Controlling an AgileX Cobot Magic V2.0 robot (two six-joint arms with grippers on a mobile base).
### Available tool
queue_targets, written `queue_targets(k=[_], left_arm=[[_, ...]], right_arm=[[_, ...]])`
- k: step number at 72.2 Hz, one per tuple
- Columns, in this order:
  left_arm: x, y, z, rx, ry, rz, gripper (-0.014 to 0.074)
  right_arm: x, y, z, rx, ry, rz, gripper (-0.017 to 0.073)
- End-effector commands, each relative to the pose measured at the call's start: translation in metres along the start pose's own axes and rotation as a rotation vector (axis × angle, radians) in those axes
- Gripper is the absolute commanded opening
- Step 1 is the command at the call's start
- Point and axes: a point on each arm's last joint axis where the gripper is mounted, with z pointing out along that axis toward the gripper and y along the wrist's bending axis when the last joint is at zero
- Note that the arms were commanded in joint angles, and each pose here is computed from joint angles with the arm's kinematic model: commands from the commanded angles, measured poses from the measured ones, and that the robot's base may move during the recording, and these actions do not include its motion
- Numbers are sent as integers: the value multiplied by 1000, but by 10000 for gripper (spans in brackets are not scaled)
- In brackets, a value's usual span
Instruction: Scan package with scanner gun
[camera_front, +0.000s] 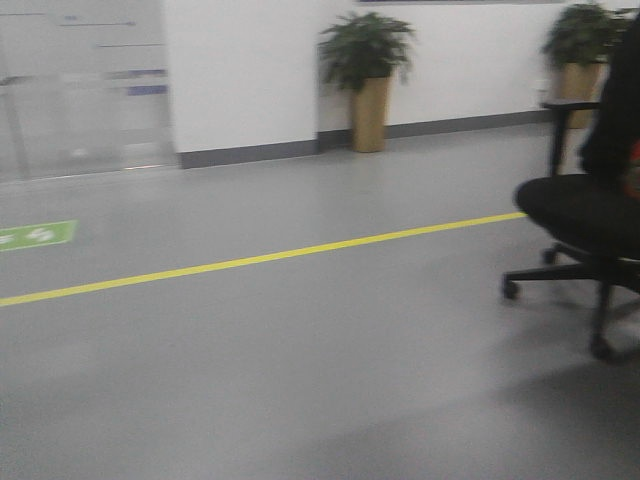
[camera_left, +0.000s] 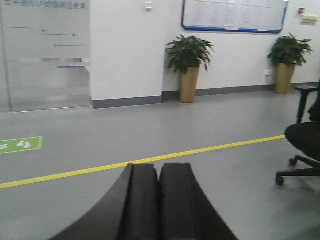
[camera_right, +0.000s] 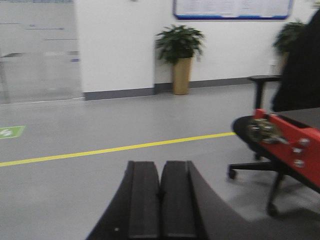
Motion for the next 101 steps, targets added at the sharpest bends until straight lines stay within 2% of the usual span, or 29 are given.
queue_targets(k=[1, 101], left_arm=[[-2, 0, 0, 7, -23, 3, -111], [-2, 0, 0, 7, -23, 3, -111]], right_arm=[[-2, 0, 0, 6, -24, -4, -162], [-2, 0, 0, 6, -24, -4, -162]])
